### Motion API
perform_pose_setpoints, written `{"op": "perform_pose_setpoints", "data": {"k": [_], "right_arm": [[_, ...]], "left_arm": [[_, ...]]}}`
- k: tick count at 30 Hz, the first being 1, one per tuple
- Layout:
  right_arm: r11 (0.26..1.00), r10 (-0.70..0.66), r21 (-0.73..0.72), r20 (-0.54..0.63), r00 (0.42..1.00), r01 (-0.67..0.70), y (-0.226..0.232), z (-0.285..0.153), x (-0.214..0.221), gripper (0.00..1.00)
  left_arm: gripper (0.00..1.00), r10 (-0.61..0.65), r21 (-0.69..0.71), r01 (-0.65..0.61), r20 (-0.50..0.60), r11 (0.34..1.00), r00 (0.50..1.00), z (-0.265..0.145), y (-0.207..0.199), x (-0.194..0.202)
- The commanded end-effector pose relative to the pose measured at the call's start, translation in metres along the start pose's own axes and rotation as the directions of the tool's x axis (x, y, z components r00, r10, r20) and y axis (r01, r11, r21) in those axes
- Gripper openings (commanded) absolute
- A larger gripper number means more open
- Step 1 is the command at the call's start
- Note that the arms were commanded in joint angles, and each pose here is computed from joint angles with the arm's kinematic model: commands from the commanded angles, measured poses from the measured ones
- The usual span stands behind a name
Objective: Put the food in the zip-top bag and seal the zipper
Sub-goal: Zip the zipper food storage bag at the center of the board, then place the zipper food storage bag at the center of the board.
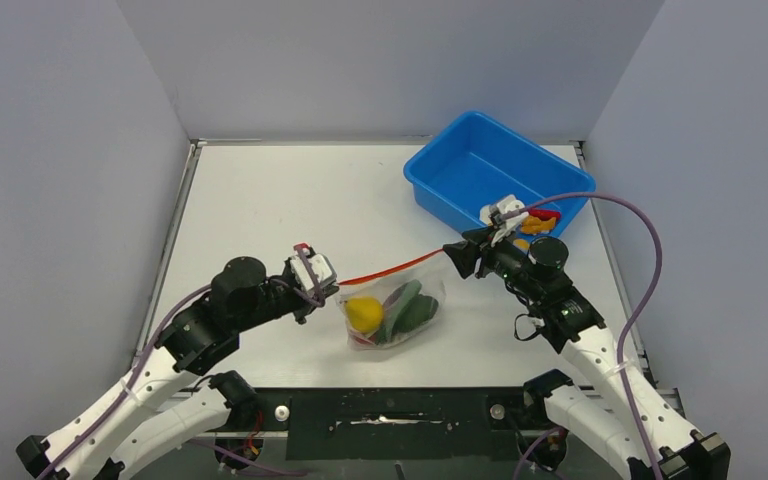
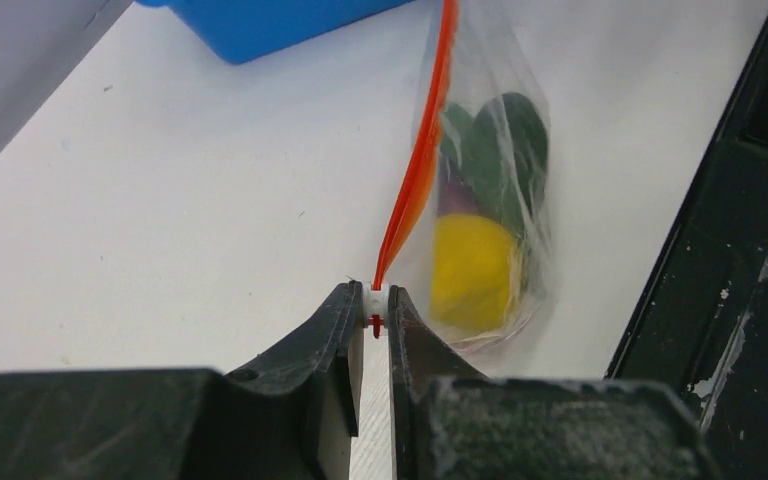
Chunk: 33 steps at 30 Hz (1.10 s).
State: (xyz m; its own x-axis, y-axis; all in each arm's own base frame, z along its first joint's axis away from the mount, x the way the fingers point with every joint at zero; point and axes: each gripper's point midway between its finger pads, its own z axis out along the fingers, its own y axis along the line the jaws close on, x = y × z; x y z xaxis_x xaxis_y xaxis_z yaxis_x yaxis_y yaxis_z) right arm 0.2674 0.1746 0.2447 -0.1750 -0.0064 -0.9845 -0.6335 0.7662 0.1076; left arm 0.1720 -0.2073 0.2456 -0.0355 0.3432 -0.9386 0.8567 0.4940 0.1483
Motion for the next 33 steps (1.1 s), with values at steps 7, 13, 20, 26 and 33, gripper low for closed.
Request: {"op": "perform_pose_setpoints", "data": {"k": [7, 13, 20, 26, 33], "right_arm": [[0.998, -0.067, 0.027, 0.179, 0.982, 0.063, 0.003, -0.02, -0.062, 0.98], [0.994, -0.103, 0.058, 0.18, 0.978, 0.093, 0.0, -0.029, -0.061, 0.98], [0.993, -0.107, 0.064, 0.163, 0.981, 0.098, -0.001, -0.031, -0.057, 0.98], [0.997, -0.063, 0.057, 0.151, 0.987, 0.055, 0.003, -0.035, -0.064, 0.98], [0.997, -0.048, 0.058, 0.12, 0.992, 0.041, 0.003, -0.036, -0.065, 0.98]], "left_arm": [[0.0, -0.197, -0.245, 0.199, 0.036, 0.949, 0.98, 0.013, 0.046, -0.004], [0.0, -0.286, -0.356, 0.286, 0.054, 0.89, 0.957, 0.013, 0.084, 0.003], [0.0, -0.4, -0.47, 0.384, 0.07, 0.795, 0.914, 0.003, 0.136, 0.027], [0.0, -0.442, -0.665, 0.435, 0.172, 0.607, 0.88, -0.018, 0.181, 0.048], [0.0, -0.495, -0.707, 0.555, 0.326, 0.437, 0.805, -0.032, 0.216, 0.065]]}}
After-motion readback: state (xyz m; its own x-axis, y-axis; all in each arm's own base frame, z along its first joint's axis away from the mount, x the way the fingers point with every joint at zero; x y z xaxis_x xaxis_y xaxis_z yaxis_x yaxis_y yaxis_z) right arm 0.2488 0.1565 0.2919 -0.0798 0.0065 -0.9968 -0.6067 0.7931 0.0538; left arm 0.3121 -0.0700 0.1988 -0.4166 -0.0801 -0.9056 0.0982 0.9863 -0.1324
